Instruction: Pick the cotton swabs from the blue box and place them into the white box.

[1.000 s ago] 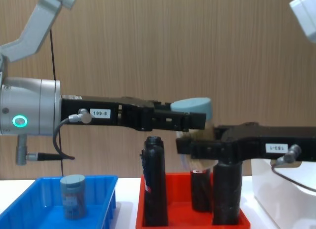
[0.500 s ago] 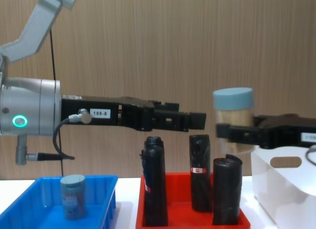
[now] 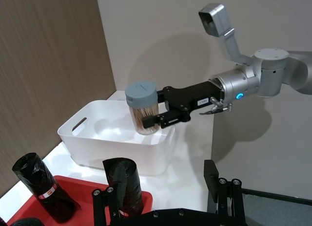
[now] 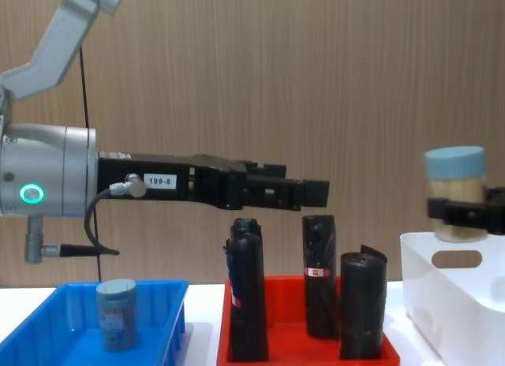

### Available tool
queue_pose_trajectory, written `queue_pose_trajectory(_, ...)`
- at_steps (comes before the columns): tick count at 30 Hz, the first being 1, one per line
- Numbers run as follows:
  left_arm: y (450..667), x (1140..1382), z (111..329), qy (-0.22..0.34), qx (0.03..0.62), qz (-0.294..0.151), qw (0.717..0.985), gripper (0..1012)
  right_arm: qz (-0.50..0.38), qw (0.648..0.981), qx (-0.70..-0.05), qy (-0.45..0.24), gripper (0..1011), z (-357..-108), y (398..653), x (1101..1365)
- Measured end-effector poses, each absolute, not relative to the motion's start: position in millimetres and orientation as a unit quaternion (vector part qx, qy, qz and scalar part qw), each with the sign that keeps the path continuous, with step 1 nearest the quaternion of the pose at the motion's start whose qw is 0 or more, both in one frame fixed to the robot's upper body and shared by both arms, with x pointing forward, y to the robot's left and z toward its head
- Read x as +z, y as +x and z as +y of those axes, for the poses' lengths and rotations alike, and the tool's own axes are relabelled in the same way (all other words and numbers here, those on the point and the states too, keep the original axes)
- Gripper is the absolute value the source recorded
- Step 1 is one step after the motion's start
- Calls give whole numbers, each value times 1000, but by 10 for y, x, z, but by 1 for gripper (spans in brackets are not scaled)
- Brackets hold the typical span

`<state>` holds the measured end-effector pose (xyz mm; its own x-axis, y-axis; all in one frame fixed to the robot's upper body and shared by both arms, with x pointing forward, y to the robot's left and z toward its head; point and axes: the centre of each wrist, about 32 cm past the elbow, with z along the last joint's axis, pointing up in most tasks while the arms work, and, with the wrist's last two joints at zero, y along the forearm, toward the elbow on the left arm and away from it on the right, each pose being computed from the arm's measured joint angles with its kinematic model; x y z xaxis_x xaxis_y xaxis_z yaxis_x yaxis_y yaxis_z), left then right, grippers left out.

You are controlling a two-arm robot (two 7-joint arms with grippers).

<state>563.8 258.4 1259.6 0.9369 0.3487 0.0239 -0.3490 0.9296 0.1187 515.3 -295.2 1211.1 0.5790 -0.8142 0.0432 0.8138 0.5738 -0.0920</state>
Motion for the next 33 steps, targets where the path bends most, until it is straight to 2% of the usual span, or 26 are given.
queue_pose_trajectory(11, 5638, 12595, 2584, 61, 178, -1, 982, 1004, 13, 843, -530, -92, 649, -3217, 5358, 11984)
queue_pose_trajectory(22, 5638, 12596, 2584, 61, 178, -1, 982, 1004, 33, 817, -563, -125, 654, -3347, 5546, 11810)
queue_pose_trajectory(33, 5638, 12596, 2584, 61, 178, -1, 982, 1004, 42, 807, -574, -134, 945, -3385, 5623, 11736)
